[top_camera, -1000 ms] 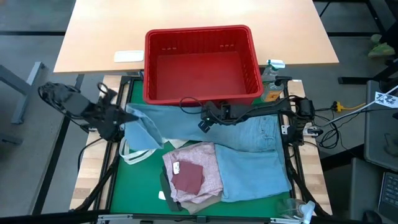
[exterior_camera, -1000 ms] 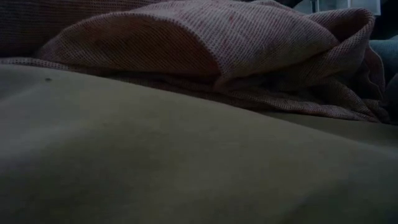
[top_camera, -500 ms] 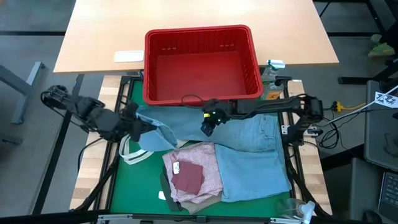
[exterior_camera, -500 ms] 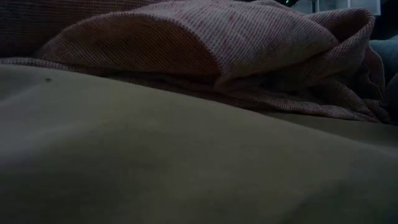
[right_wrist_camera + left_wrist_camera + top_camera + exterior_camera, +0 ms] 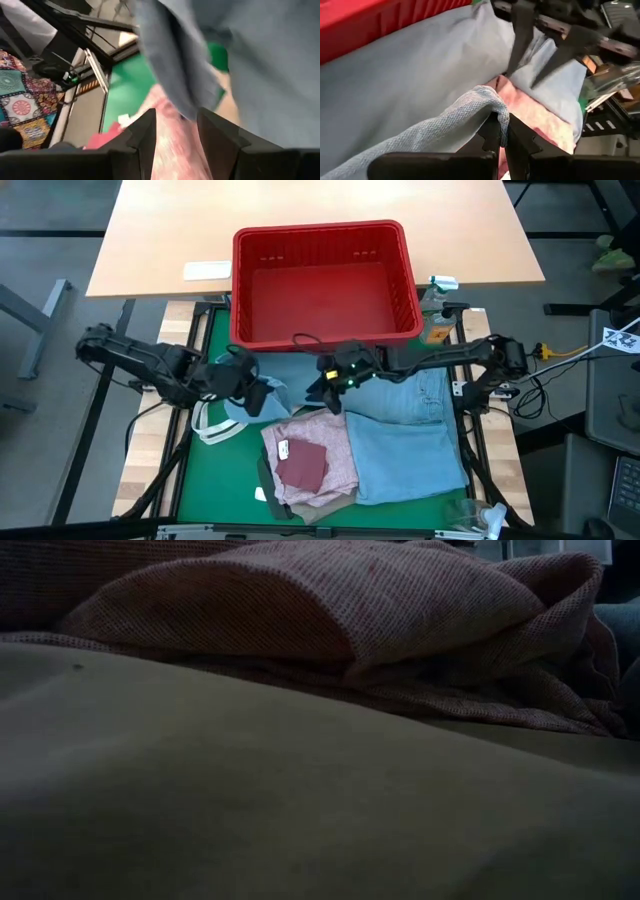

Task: Fold laundry
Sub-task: Fold the blue jeans

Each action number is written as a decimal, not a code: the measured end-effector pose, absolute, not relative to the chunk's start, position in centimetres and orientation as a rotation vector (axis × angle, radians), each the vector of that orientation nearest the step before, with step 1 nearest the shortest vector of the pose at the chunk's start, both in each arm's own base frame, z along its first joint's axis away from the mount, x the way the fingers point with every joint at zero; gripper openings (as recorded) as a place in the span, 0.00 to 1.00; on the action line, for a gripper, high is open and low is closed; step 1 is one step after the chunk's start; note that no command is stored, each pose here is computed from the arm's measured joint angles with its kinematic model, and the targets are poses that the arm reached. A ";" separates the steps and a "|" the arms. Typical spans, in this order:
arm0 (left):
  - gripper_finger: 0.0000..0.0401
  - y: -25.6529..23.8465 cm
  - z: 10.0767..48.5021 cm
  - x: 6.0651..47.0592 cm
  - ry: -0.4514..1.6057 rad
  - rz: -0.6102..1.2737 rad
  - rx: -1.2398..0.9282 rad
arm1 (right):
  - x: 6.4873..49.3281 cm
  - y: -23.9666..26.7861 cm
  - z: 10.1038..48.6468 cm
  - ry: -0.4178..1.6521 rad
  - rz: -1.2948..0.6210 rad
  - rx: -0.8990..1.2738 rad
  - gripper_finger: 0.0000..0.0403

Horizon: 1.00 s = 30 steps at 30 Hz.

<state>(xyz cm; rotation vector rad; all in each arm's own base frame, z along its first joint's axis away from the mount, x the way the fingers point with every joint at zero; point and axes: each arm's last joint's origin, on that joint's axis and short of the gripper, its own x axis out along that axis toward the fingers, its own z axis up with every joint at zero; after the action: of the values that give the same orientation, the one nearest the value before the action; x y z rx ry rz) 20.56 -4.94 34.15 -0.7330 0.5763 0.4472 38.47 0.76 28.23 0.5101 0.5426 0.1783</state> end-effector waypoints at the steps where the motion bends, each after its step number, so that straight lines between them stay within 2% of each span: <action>1: 0.02 -4.9 34.1 20.8 0.572 0.442 -0.726 | 38.6 1.1 28.4 0.519 0.172 0.494 0.35; 7: 0.02 -4.9 34.4 22.2 0.545 0.350 -0.710 | 38.7 2.3 28.5 0.469 0.045 0.441 0.35; 24: 0.02 -4.8 34.3 22.2 0.550 0.345 -0.685 | 38.8 2.6 28.8 0.445 0.077 0.444 0.35; 30: 0.02 -4.8 34.4 22.2 0.550 0.345 -0.685 | 38.9 2.5 28.9 0.419 0.023 0.443 0.35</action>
<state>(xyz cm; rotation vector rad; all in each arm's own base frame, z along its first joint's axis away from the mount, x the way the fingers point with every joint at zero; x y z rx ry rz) 22.18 -4.83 34.35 -0.6847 0.5498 0.3454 38.89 2.46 28.91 0.4434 0.4185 0.0232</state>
